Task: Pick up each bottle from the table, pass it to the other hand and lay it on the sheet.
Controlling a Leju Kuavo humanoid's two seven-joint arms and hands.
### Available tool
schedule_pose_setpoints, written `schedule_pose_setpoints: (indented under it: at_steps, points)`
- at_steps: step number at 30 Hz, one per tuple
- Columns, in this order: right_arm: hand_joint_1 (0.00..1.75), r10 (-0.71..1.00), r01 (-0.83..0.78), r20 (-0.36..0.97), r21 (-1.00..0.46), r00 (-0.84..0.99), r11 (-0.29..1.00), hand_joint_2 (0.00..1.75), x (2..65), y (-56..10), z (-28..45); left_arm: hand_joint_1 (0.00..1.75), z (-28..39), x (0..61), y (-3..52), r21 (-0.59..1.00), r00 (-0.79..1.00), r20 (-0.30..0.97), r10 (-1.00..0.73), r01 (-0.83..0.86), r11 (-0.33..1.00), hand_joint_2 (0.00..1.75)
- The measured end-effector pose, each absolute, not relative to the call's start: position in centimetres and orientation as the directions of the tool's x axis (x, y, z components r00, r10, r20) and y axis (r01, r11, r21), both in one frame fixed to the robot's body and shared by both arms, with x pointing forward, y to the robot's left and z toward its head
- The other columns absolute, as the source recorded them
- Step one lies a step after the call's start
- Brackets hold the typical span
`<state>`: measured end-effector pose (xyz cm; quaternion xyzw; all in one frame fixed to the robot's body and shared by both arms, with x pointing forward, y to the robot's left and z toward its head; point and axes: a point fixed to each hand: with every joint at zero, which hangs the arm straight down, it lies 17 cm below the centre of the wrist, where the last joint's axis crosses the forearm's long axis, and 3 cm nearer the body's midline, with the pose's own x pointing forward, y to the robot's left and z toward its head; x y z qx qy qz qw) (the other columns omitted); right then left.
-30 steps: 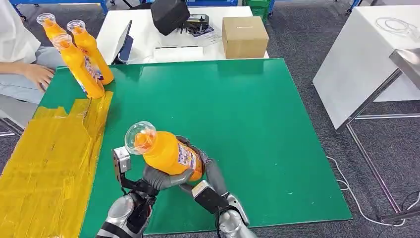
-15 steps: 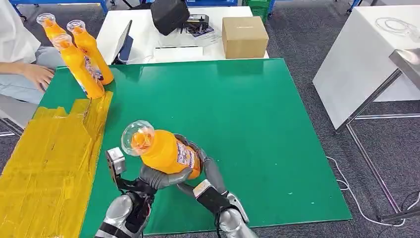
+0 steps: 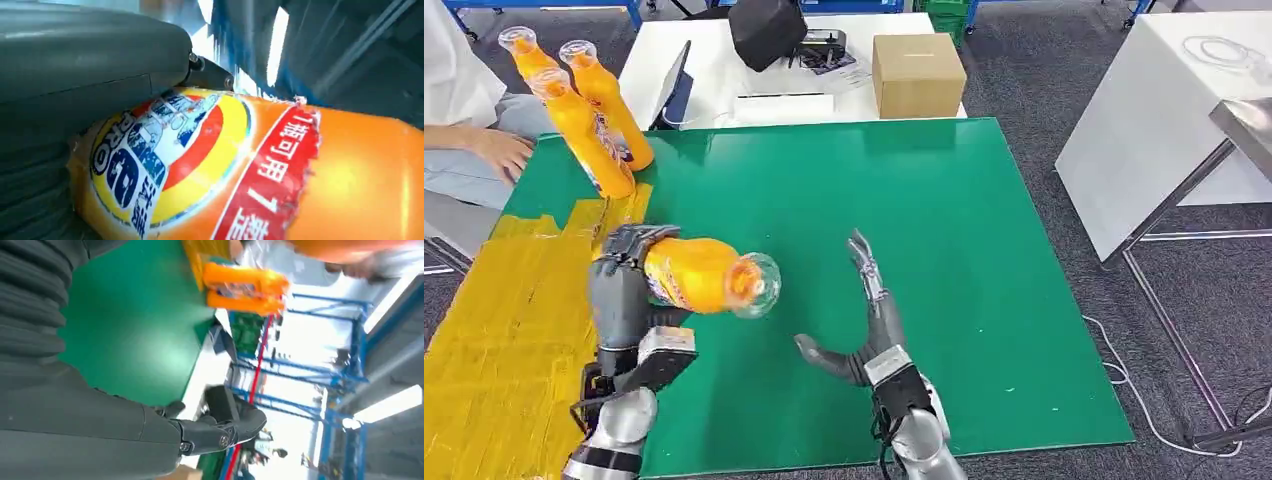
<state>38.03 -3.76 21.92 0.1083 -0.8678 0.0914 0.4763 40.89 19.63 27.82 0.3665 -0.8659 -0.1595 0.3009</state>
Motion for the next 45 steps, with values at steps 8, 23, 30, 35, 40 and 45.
schedule_pose_setpoints:
  at_steps: [8,23,30,35,40,45]
  points:
    - [0.0,-0.103,-0.193,0.804,-0.015,-0.586,0.981,1.75,37.8,-7.5,24.6,1.75,21.1,43.6,23.3,0.774,-0.253,0.073,-0.965,-0.596,0.214,1.75]
    - [0.0,-0.069,-0.107,0.753,-0.002,-0.654,0.994,1.75,37.0,-11.4,27.5,1.75,13.0,45.7,29.7,0.905,-0.051,0.001,-0.999,-0.424,0.023,1.75]
    - [0.0,-0.05,-0.072,0.748,0.002,-0.662,0.997,1.75,37.0,-13.4,27.9,1.75,5.5,46.7,33.9,0.984,0.029,0.1,-0.995,-0.154,0.094,1.75]
    - [0.0,-0.025,-0.06,0.752,-0.019,-0.658,0.998,1.75,37.1,-13.9,27.5,1.75,3.7,47.5,36.1,0.991,0.055,0.113,-0.992,-0.076,0.108,1.75]
    - [0.0,-0.011,-0.05,0.758,-0.029,-0.653,0.998,1.75,37.3,-14.2,27.1,1.75,3.0,48.2,38.5,0.994,0.116,0.101,-0.988,-0.045,0.096,1.75]
    - [0.0,-0.001,-0.046,0.761,-0.039,-0.649,0.998,1.75,37.4,-14.3,26.9,0.0,2.5,48.5,39.6,0.996,0.154,0.093,-0.984,-0.024,0.09,1.75]
